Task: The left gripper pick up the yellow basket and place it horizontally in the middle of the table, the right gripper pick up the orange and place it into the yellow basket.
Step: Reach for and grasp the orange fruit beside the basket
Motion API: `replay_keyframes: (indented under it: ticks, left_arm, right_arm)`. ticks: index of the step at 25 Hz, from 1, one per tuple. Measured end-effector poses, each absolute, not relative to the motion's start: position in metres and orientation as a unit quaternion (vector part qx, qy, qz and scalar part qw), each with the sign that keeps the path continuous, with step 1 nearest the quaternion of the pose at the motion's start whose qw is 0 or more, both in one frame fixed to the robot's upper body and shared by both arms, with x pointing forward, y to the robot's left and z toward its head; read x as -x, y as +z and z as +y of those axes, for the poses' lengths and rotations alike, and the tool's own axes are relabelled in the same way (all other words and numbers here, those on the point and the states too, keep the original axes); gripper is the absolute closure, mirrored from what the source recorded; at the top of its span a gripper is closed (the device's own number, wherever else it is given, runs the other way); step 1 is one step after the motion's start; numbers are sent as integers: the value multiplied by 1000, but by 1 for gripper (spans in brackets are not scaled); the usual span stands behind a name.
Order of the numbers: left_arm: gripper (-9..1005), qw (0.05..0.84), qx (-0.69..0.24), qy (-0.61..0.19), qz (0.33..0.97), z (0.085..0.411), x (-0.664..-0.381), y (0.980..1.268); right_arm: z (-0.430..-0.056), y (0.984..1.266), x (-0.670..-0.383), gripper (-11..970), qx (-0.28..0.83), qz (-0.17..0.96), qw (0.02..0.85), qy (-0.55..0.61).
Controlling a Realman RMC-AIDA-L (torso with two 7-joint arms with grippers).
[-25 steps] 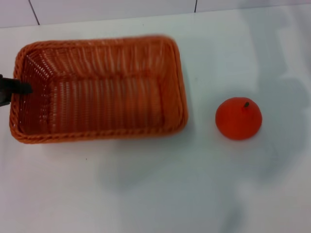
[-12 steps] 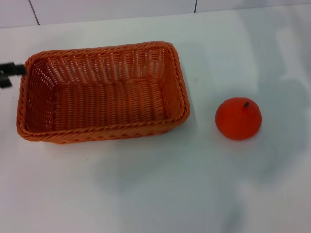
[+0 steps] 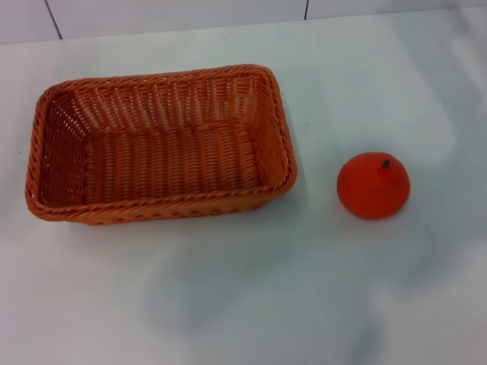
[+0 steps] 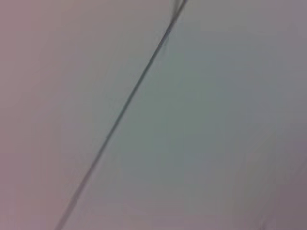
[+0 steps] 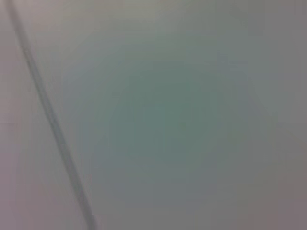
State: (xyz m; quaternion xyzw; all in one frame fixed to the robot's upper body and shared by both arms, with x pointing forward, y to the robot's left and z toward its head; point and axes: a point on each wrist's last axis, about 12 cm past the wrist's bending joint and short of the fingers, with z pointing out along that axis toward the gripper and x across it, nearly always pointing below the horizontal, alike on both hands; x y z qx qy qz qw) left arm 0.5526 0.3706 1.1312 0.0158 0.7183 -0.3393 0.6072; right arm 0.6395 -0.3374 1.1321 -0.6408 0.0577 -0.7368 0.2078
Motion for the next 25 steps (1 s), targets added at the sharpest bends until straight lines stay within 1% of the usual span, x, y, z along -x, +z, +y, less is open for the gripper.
replay_keyframes:
  ticks: [4, 8, 10, 15, 18, 22, 25]
  left_arm:
    - [294, 716, -9, -298, 632, 359, -544, 1117]
    - [294, 775, -9, -266, 573, 342, -536, 1102]
    - [294, 791, -8, -255, 556, 337, -535, 1100]
    - [293, 794, -3, -265, 547, 323, -534, 1093]
    - [293, 791, 2, -273, 547, 320, -533, 1091]
    - [293, 789, 7, -284, 545, 314, -533, 1088]
    - [293, 787, 8, -290, 544, 311, -534, 1088]
  right_arm:
    - [-349, 1153, -640, 211, 667, -45, 247, -701]
    - [-347, 1175, -641, 212, 704, -170, 268, -635]
    - [-345, 1184, -640, 212, 720, -211, 270, -604]
    - [-349, 1214, -635, 212, 746, -297, 253, -539]
    - [-352, 1226, -631, 212, 760, -335, 248, -498]
    - [-346, 1229, -629, 212, 783, -374, 246, -432]
    - [-335, 1223, -628, 211, 796, -401, 247, -380]
